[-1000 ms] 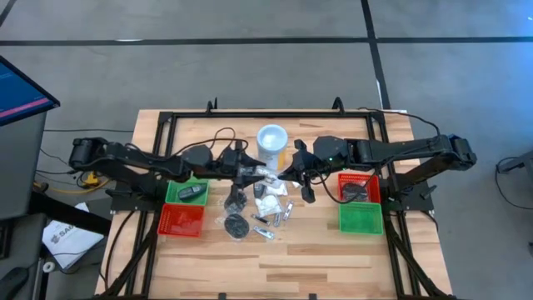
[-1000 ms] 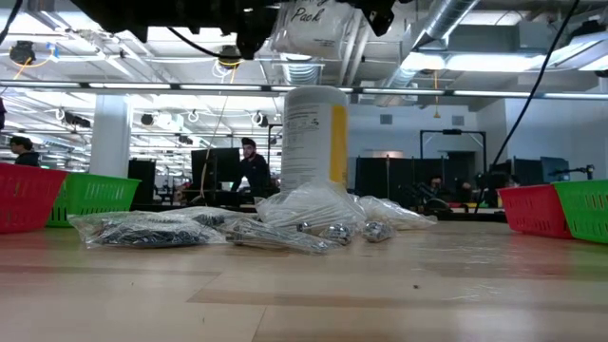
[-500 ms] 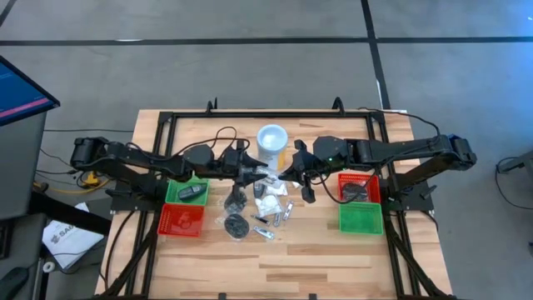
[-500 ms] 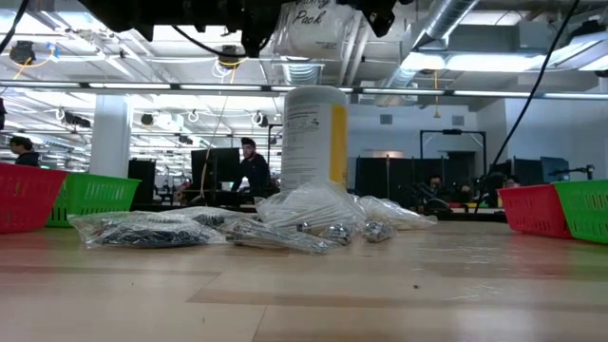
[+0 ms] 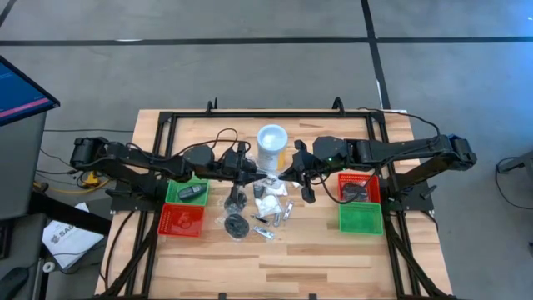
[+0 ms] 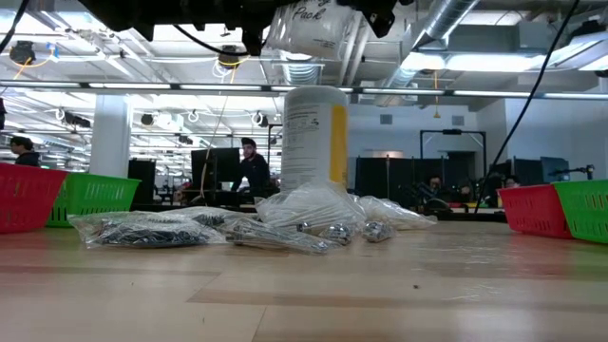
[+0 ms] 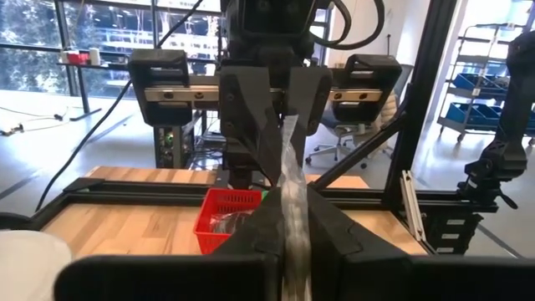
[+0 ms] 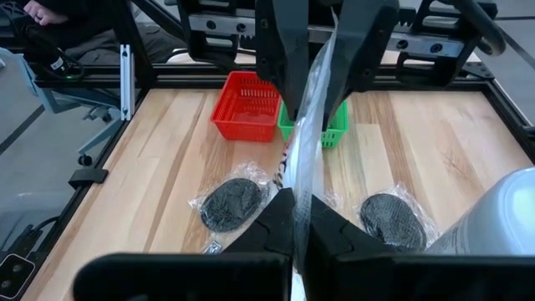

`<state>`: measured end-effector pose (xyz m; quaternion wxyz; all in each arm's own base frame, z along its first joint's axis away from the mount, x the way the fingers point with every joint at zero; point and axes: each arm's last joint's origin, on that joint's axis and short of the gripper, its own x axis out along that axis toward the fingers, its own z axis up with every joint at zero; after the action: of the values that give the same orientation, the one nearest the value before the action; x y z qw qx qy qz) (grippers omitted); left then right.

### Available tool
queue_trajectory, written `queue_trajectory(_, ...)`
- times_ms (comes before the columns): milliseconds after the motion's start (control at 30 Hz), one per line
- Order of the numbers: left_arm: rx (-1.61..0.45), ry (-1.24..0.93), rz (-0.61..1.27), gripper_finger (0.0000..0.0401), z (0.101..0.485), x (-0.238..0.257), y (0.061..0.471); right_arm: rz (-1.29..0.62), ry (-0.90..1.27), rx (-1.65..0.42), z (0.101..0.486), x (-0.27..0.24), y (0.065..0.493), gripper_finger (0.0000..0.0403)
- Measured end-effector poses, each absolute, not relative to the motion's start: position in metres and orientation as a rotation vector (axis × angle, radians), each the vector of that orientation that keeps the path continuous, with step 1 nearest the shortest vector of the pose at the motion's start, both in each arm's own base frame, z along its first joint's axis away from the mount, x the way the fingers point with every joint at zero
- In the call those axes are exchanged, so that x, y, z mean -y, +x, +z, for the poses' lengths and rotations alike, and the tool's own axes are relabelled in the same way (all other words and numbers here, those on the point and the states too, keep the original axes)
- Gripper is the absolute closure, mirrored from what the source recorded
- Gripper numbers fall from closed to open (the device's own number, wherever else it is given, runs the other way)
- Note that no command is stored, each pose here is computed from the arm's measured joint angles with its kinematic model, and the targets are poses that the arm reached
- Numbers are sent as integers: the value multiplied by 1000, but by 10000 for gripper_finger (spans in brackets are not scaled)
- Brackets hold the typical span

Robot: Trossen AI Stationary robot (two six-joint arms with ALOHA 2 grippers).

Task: Pick & Place Travel size toiletries
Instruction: Put the cotton pack into the left red bin

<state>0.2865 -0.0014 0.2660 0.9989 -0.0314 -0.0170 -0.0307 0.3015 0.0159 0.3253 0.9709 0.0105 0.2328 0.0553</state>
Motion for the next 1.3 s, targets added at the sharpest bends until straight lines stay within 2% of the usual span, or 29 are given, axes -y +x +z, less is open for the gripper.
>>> queue_trajectory(400, -3, -94, -59, 392, 265, 1, 284, 98, 26, -505, 322, -12, 300, 402)
queue_trajectory(533, -43, -96, -44, 393, 268, 2, 277, 89, 30, -532, 320, -10, 299, 385)
queue_trajectory(833, -203, -126, 150, 393, 274, 17, 245, 55, 47, -561, 317, 0, 298, 333)
queue_trajectory(1000, -310, -157, 237, 393, 270, 27, 229, 38, 52, -561, 317, 5, 298, 331)
queue_trajectory(1300, -395, -273, 275, 393, 269, 42, 204, 27, 52, -575, 316, 9, 297, 331)
